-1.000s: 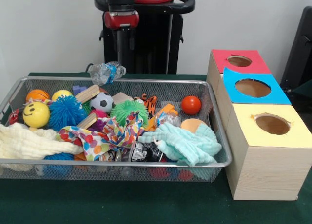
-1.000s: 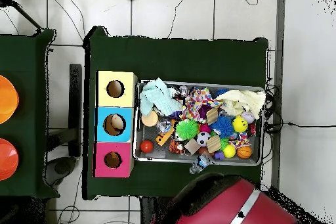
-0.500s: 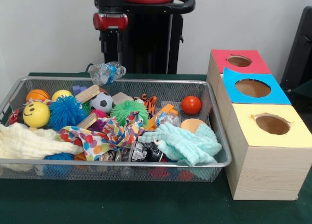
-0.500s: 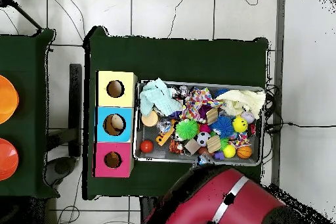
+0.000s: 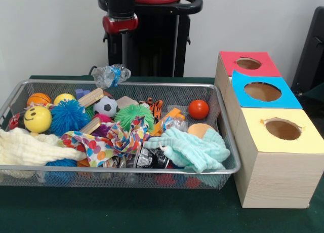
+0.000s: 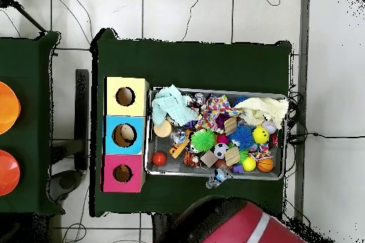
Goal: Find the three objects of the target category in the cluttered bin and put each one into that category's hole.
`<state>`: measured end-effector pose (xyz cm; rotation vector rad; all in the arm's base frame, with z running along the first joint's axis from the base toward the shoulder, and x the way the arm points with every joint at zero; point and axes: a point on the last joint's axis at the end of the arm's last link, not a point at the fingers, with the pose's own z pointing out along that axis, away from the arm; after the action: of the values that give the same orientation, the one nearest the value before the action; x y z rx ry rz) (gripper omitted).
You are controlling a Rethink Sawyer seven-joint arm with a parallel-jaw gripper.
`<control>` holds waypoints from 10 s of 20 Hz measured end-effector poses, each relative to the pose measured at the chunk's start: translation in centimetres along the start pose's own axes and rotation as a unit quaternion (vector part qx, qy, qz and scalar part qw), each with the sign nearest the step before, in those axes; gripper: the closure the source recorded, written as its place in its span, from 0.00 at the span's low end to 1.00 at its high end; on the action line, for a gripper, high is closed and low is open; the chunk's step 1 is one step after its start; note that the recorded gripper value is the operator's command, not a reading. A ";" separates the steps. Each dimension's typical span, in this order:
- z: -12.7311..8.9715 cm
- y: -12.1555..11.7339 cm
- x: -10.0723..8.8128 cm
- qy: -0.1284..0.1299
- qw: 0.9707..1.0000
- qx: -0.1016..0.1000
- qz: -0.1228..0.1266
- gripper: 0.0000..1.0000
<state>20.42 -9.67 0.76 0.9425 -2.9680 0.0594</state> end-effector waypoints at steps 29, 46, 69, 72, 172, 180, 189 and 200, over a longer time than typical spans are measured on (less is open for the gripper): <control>-1.8 4.5 -11.4 0.068 0.990 -0.124 0.013 0.00; -1.8 5.4 -12.8 0.087 0.984 -0.151 0.018 0.00; 0.1 3.8 -15.4 0.075 0.986 -0.146 0.023 0.00; 0.5 3.1 -16.6 0.070 0.987 -0.144 0.024 0.00; -15.6 -5.4 -27.4 0.040 0.986 -0.082 0.137 0.00; -16.5 -5.4 -26.6 0.038 0.986 -0.075 0.145 0.00; -16.8 -3.8 -23.0 0.060 0.981 -0.090 0.163 0.00; -16.9 -3.0 -25.8 0.054 0.986 -0.084 0.133 0.00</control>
<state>43.43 3.54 16.77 0.5049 -2.9211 -0.1277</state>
